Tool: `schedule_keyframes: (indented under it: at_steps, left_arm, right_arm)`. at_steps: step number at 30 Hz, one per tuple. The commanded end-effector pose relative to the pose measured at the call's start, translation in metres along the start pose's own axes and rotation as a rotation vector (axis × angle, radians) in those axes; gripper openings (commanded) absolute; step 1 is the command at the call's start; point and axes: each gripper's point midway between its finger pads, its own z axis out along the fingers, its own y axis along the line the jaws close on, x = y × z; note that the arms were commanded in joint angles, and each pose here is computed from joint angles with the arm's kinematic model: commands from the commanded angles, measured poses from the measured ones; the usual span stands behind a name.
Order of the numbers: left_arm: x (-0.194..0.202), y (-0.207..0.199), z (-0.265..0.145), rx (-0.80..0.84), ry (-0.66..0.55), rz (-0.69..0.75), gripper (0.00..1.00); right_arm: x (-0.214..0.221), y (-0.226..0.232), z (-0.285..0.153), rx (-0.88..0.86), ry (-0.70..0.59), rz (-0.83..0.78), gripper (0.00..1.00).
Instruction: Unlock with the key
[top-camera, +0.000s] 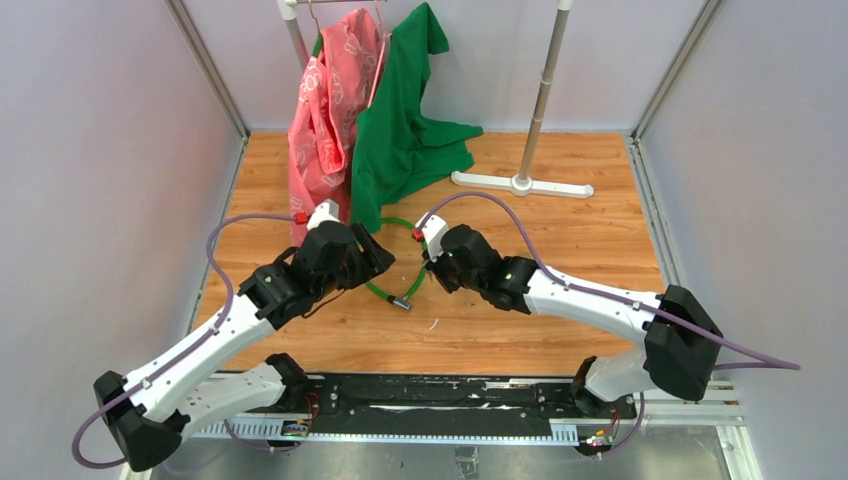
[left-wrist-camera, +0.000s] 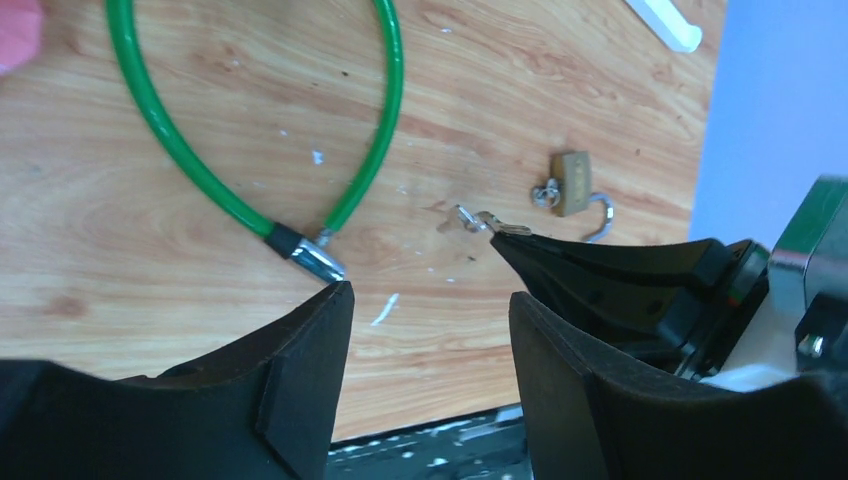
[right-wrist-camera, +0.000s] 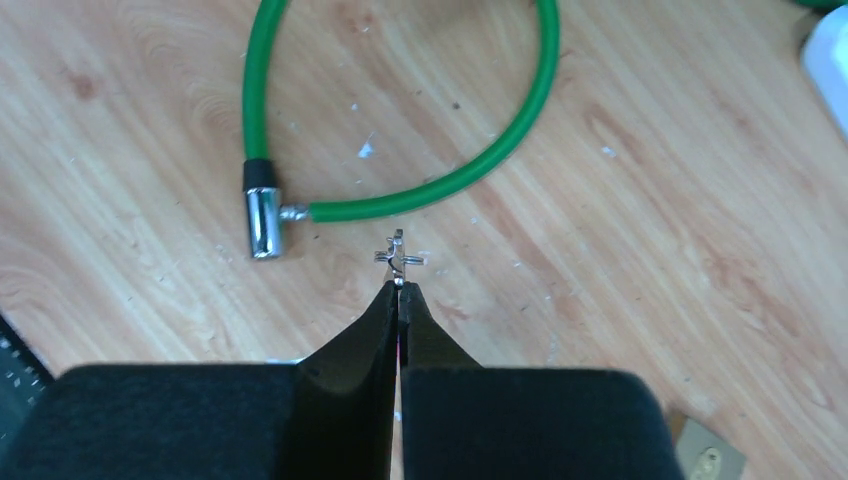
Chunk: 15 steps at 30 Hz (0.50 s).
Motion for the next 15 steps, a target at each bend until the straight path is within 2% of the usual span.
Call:
schedule_keyframes:
  at_steps: [1, 7, 15]
  left_arm:
    - [-0.003, -0.026, 0.007, 0.001, 0.039, -0.203, 0.63]
    - [0.001, -0.059, 0.017, 0.023, 0.132, -0.301, 0.59]
    - [-0.016, -0.084, 0.015, 0.1, 0.093, -0.398, 0.54]
  right_arm:
    - [-0.027, -0.022, -0.008, 0.12, -0.112, -0.051, 0.0]
    - [-0.056, -0.028, -0.023, 0.148, -0.228, -0.116, 0.0]
    - [-0.075, -0.026, -0.04, 0.146, -0.341, -0.175, 0.0]
